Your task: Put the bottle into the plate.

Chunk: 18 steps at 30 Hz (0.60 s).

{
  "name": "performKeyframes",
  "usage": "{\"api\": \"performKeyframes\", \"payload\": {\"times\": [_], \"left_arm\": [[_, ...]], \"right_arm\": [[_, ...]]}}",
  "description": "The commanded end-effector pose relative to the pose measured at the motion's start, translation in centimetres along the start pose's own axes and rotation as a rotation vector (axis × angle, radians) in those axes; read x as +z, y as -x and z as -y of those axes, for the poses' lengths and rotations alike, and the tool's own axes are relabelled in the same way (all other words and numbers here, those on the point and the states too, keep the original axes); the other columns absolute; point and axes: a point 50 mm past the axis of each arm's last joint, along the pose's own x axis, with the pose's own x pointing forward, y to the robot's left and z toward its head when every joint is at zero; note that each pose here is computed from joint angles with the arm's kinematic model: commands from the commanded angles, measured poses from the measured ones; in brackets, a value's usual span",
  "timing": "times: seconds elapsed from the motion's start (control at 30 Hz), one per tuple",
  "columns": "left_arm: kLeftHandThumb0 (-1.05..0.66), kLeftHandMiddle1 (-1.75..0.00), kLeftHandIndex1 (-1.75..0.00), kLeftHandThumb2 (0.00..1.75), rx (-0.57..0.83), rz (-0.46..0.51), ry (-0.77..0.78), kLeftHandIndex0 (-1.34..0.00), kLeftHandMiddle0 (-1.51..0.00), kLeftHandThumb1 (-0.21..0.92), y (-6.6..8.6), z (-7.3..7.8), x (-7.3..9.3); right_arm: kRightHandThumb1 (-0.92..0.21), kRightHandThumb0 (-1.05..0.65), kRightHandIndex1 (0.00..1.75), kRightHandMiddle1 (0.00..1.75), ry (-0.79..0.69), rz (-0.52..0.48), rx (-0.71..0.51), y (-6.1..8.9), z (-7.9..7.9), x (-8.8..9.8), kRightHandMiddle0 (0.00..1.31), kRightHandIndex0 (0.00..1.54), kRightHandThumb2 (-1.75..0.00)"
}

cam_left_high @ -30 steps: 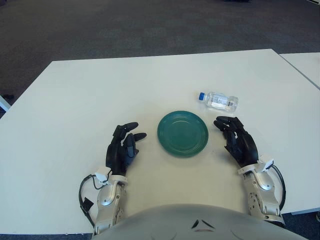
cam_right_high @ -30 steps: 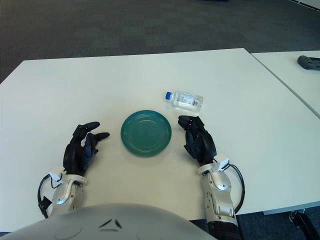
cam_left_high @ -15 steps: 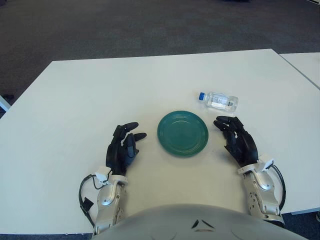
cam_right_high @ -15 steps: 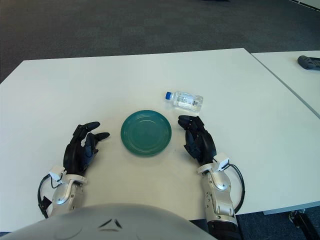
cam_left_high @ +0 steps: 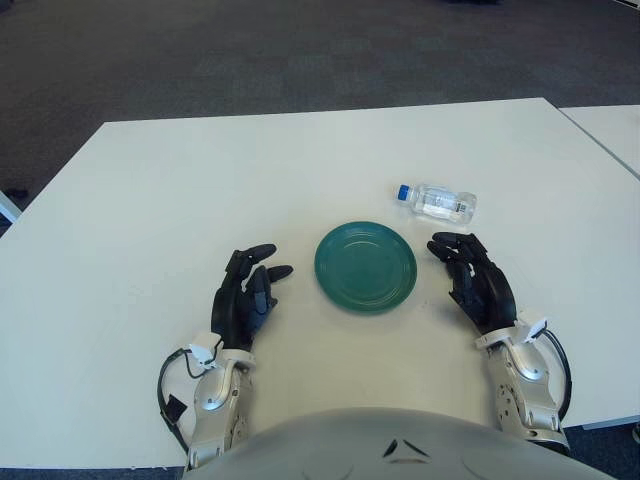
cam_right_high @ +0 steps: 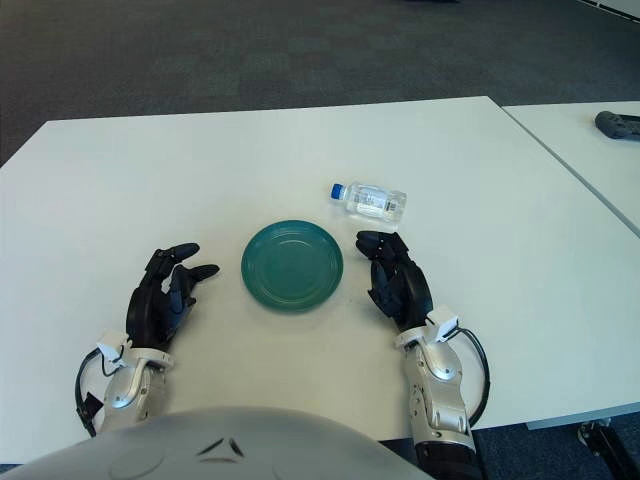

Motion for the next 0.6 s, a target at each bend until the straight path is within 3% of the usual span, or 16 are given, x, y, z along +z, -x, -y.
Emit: {"api": "performKeyframes", "payload": {"times": [0.0,0.23,0.4,0.57], "left_arm": [[-0.72,-1.12,-1.17,0.65,0.006,-0.031,-0.001,-0.33,-0.59,0.92,0.2,0.0,-0.6],[-0.72,-1.13,-1.17,0.65,0.016,-0.038,0.004,-0.33,-0.58,0.92,0.2,0.2,-0.7],[-0.72,-1.12,-1.16,0.62,0.028,-0.046,0.016,-0.33,-0.57,0.92,0.2,0.4,-0.7],[-0.72,-1.12,-1.15,0.63,0.026,-0.035,0.017,-0.33,-0.57,0.92,0.2,0.4,-0.7]], "right_arm": [[-0.92,-0.68,0.79,1.16,0.086,0.154,-0.047,-1.4,0.8,2.3,0.18,0.4,-0.58],[-0.92,-0.67,0.81,1.15,0.212,0.302,-0.109,-3.1,2.1,3.6,0.16,0.38,-0.52],[-0.9,-0.64,0.85,1.18,0.347,0.482,-0.123,-4.0,1.5,6.4,0.14,0.38,-0.47],[-0.89,-0.62,0.92,1.25,0.487,0.544,-0.125,-4.1,1.6,7.2,0.11,0.35,-0.44]]}}
